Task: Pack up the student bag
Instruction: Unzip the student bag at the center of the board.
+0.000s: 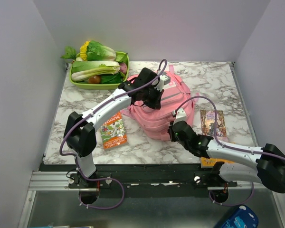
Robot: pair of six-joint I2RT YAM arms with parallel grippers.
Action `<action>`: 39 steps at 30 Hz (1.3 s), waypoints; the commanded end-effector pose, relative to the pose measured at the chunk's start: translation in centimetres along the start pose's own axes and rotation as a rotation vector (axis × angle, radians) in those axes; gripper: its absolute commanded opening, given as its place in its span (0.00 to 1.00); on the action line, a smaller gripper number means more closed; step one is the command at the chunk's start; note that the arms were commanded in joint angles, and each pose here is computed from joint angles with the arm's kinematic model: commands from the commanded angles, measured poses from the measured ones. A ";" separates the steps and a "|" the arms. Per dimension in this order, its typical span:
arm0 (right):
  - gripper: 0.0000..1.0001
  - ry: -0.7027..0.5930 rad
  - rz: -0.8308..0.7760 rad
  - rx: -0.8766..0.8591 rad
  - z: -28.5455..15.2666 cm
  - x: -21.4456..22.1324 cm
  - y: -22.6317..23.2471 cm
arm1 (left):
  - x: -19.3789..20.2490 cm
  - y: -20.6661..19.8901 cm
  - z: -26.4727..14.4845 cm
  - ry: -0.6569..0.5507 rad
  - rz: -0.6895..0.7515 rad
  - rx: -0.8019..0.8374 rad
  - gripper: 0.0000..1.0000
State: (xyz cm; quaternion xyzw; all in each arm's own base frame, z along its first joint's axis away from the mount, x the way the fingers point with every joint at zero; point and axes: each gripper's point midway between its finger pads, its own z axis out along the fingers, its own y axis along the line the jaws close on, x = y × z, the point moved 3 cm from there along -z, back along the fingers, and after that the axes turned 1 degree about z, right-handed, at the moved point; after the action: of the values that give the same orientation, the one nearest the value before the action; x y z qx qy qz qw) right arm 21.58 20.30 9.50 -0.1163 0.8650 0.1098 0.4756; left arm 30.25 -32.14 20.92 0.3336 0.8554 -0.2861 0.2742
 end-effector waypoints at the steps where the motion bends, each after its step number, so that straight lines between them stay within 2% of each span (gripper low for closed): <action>1: 0.12 -0.073 0.068 -0.103 -0.7 -1.9 1.5 | -4.1 -1.7 -2.7 -0.154 0.028 0.047 0.00; 5: 0.01 -0.096 0.089 -0.144 -1.9 -3.3 2.0 | -4.2 -1.0 -0.9 -0.145 0.020 0.040 0.00; 9: 0.01 -0.105 0.104 -0.182 -2.5 -4.0 2.5 | -4.7 -0.7 0.0 -0.148 0.017 0.037 0.00; 19: 0.01 -0.011 0.145 -0.293 -1.6 -3.7 5.9 | -6.7 -1.6 0.6 -0.207 -0.011 0.065 0.00; 25: 0.01 -0.021 0.101 -0.328 -1.8 -4.5 8.1 | -8.1 -2.1 1.2 -0.256 -0.086 0.071 0.00; 31: 0.01 -0.049 0.039 -0.336 -3.7 -5.6 8.5 | -9.1 -1.1 1.3 -0.319 -0.132 0.000 0.00; 35: 0.01 0.023 -0.076 -0.382 -5.4 -4.8 8.0 | -9.7 0.8 1.1 -0.356 -0.094 -0.089 0.00; 39: 0.01 0.079 -0.107 -0.412 -5.6 -3.9 8.3 | -9.1 1.8 1.4 -0.338 -0.087 -0.113 0.00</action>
State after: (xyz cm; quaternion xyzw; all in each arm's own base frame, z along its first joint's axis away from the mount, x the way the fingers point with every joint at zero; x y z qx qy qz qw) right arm 19.59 24.17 15.30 -0.1875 0.8477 0.1820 0.4616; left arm 33.55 -34.39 20.90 0.2546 0.8730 -0.2886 0.2997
